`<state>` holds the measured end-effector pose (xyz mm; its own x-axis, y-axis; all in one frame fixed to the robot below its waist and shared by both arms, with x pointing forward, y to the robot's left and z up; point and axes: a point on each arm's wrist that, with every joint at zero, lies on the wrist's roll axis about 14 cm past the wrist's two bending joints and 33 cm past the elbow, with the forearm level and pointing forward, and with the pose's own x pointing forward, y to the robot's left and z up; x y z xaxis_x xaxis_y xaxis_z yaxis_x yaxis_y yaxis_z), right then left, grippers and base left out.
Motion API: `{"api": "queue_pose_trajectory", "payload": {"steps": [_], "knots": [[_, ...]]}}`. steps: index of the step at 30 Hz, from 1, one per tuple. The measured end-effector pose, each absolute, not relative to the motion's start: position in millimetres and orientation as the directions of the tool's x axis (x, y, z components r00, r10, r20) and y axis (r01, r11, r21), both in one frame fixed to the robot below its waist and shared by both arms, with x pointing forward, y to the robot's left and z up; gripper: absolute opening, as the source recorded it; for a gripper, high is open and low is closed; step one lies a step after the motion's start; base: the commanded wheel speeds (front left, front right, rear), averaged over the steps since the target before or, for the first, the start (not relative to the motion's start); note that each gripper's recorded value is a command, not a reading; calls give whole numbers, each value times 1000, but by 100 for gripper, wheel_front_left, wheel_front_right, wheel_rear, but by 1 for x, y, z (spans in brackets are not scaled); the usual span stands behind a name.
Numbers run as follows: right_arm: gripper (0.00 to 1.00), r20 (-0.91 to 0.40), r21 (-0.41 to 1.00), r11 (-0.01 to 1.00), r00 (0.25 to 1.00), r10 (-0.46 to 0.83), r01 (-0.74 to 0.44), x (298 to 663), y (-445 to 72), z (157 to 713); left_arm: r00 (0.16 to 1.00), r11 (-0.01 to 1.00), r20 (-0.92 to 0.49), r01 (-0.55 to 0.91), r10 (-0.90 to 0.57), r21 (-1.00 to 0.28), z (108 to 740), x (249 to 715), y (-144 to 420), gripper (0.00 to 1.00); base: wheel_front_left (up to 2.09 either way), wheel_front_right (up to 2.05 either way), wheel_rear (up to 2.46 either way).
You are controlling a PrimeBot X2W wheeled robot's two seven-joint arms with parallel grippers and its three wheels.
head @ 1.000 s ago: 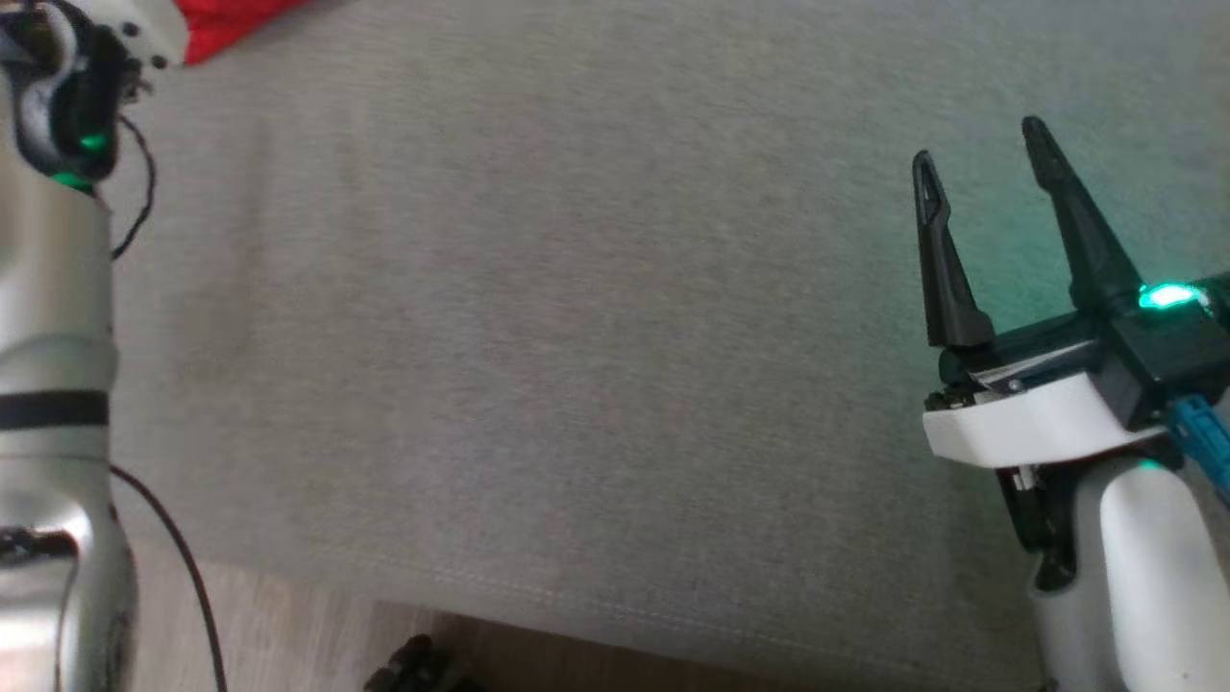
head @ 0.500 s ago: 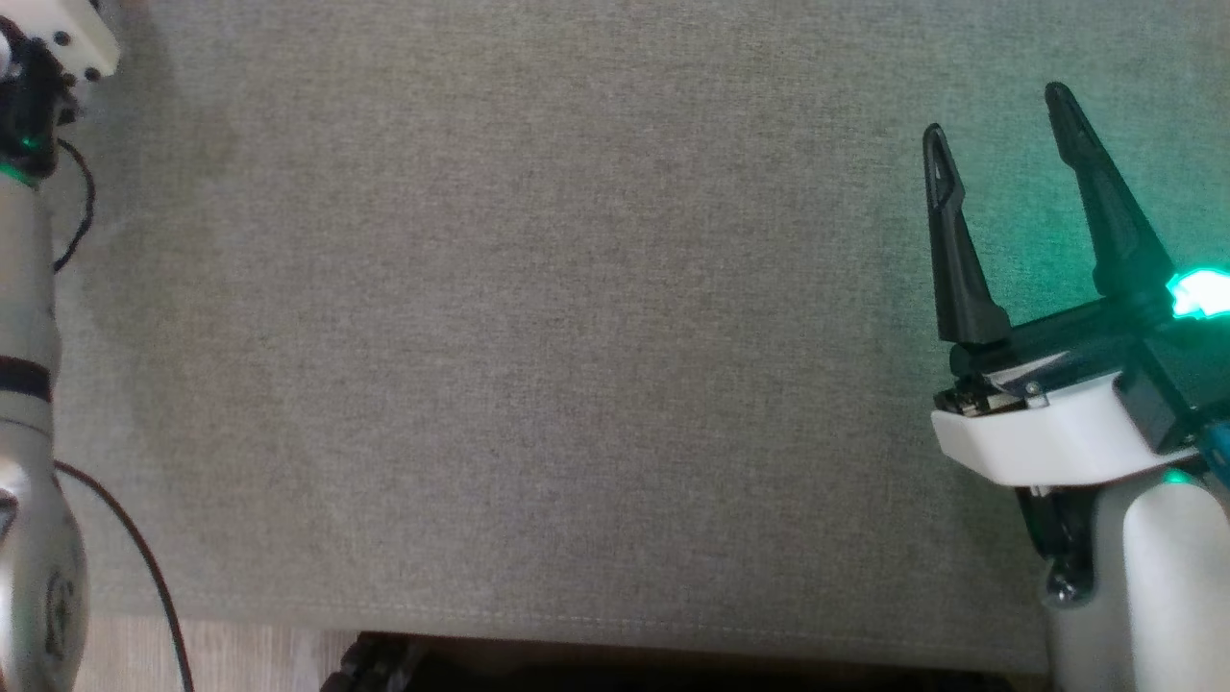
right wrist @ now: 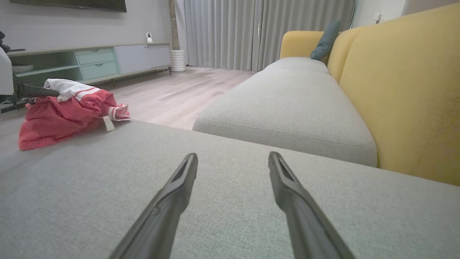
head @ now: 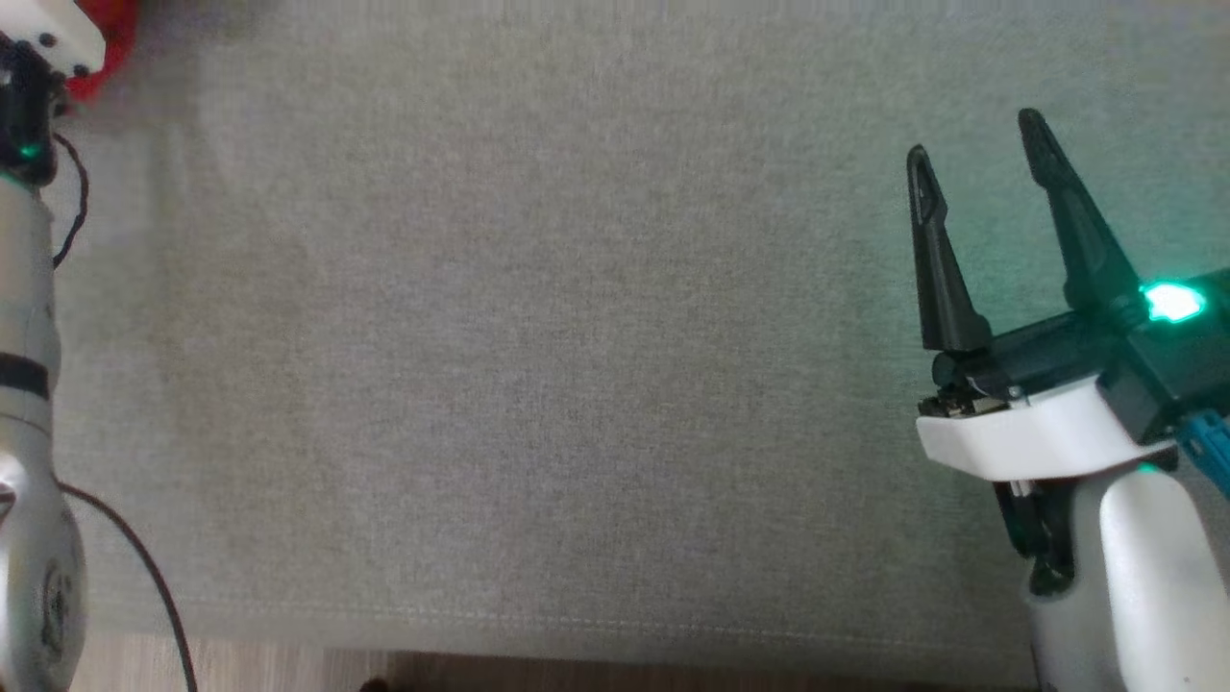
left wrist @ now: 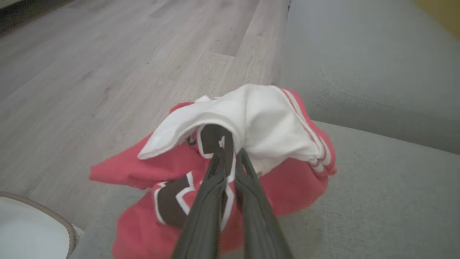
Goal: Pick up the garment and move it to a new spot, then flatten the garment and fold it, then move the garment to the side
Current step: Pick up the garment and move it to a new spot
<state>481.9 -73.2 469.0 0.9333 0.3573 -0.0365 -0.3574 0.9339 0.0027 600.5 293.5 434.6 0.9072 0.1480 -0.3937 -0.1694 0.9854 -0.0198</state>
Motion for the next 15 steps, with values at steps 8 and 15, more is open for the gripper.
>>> {"api": "queue_pose_trajectory", "payload": {"steps": [8,15], "knots": [[100,39,28,944,944,329,-330,457,-85,505,976,998,-210,-59,53,-20,530,598,267,0,0,0,0],[100,109,45,962,959,263,-269,433,-109,534,995,994,-58,72,-78,-86,604,591,207,0,0,0,0]]}}
